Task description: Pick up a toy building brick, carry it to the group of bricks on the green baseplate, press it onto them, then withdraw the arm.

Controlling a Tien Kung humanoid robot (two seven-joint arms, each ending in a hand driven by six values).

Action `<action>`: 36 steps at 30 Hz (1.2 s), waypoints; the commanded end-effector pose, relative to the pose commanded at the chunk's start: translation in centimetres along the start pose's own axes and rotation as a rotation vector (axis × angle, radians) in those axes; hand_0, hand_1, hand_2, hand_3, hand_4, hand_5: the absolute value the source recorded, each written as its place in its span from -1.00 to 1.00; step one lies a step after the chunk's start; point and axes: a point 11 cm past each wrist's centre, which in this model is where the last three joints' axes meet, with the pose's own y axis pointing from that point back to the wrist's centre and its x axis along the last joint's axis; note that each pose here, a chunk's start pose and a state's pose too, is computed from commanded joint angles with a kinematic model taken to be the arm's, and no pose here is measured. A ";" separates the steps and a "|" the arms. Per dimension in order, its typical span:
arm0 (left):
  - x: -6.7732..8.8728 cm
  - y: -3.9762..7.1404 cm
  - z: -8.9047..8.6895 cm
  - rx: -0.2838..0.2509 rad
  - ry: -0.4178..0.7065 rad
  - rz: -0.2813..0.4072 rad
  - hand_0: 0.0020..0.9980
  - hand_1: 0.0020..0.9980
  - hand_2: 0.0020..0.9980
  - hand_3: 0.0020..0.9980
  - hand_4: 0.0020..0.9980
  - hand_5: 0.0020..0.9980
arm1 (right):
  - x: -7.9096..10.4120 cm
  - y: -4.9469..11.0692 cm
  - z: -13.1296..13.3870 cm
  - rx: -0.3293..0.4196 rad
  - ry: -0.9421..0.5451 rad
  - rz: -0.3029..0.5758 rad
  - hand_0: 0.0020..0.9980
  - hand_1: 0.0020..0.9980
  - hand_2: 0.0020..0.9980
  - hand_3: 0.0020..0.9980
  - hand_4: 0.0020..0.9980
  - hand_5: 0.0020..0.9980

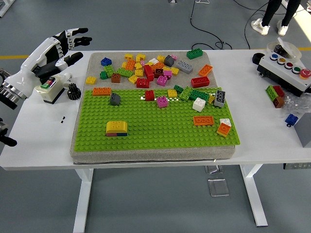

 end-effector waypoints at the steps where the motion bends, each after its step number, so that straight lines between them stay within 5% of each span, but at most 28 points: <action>1: -0.1 -0.1 0.0 -0.001 0.001 -0.001 0.89 0.70 0.68 0.82 1.00 0.50 | 0.0 0.0 0.2 -0.004 0.002 -0.003 0.45 0.31 0.41 0.17 0.82 -0.01; 19: -0.4 -0.8 0.0 -0.003 0.018 -0.004 0.89 0.71 0.68 0.81 1.00 0.55 | 0.2 0.0 -0.2 0.001 0.032 0.003 0.45 0.31 0.41 0.18 0.82 -0.01; 36: 0.2 -0.3 -1.3 0.034 0.070 -0.019 0.92 0.73 0.69 0.82 1.00 0.57 | 0.5 0.0 0.6 -0.014 0.050 0.003 0.45 0.31 0.41 0.18 0.82 -0.01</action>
